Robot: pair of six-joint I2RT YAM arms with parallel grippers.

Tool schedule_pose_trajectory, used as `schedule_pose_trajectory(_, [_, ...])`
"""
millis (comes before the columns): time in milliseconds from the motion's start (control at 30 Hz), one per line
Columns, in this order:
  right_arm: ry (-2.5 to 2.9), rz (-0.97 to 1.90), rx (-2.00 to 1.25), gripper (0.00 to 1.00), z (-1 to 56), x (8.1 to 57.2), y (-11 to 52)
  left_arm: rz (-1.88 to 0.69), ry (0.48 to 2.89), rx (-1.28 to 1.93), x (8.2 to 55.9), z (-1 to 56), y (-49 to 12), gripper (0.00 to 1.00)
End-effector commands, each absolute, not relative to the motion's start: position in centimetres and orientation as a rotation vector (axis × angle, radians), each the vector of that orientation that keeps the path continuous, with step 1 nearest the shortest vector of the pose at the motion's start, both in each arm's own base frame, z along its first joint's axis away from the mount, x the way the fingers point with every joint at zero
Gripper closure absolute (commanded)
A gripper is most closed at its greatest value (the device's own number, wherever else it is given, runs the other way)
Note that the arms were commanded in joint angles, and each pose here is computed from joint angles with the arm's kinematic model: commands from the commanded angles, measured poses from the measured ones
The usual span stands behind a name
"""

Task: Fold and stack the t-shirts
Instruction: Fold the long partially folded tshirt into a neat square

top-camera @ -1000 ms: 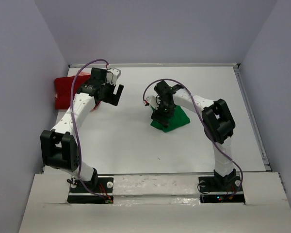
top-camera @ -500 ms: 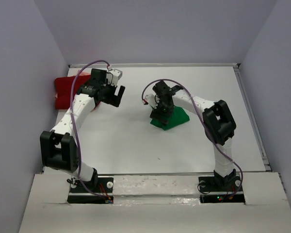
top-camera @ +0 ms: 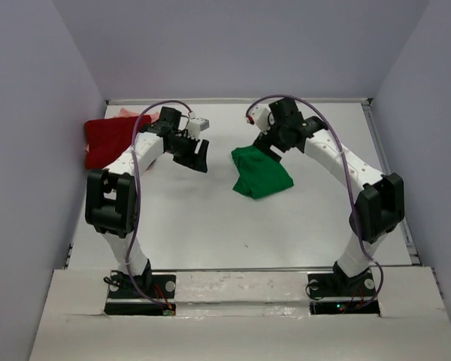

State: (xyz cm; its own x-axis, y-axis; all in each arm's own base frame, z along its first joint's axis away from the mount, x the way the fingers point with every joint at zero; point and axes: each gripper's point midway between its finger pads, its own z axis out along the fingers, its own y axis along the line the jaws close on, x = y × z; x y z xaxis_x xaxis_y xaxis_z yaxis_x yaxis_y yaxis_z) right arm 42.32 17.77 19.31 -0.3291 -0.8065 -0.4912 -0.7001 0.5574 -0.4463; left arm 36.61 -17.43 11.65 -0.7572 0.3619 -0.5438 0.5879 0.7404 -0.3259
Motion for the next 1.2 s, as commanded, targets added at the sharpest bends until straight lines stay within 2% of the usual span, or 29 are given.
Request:
schedule_pose_trajectory(0, [2.167, -0.179, -1.329, 0.01, 15.0, 39.7, 17.2, -0.854, 2.466, 0.776, 35.3, 13.0, -19.8, 0.25])
schedule_pose_trajectory(167, [2.194, 0.069, -1.440, 0.05, 15.0, 34.5, 19.0, -0.885, 2.506, 0.777, 35.2, 11.5, -20.0, 0.26])
schedule_pose_trajectory(367, [2.216, 0.129, -1.614, 0.18, 13.5, 29.9, 20.7, -0.862, 2.520, 0.786, 35.9, 11.1, -19.9, 0.26])
schedule_pose_trajectory(433, [2.218, 0.134, -1.657, 0.18, 12.7, 28.9, 21.1, -0.829, 2.518, 0.780, 36.2, 11.2, -19.6, 0.26])
schedule_pose_trajectory(567, [2.183, 0.142, -1.729, 0.12, 11.1, 27.4, 23.0, -0.672, 2.503, 0.723, 37.6, 11.3, -18.1, 0.26])
schedule_pose_trajectory(700, [2.228, 0.107, -1.707, 0.10, 9.7, 28.1, 23.1, -0.551, 2.478, 0.685, 38.1, 12.3, -16.7, 0.27])
schedule_pose_trajectory(967, [2.246, -0.034, -1.431, 0.06, 11.7, 35.4, 20.7, -0.449, 2.429, 0.667, 37.3, 13.7, -15.2, 0.26])
schedule_pose_trajectory(1067, [2.263, -0.044, -1.471, 0.06, 11.1, 35.3, 19.9, -0.441, 2.414, 0.667, 37.0, 14.2, -15.0, 0.26])
schedule_pose_trajectory(1167, [2.300, 0.108, -1.535, 0.06, 11.2, 32.5, 20.4, -0.420, 2.402, 0.659, 37.0, 14.5, -14.7, 0.27])
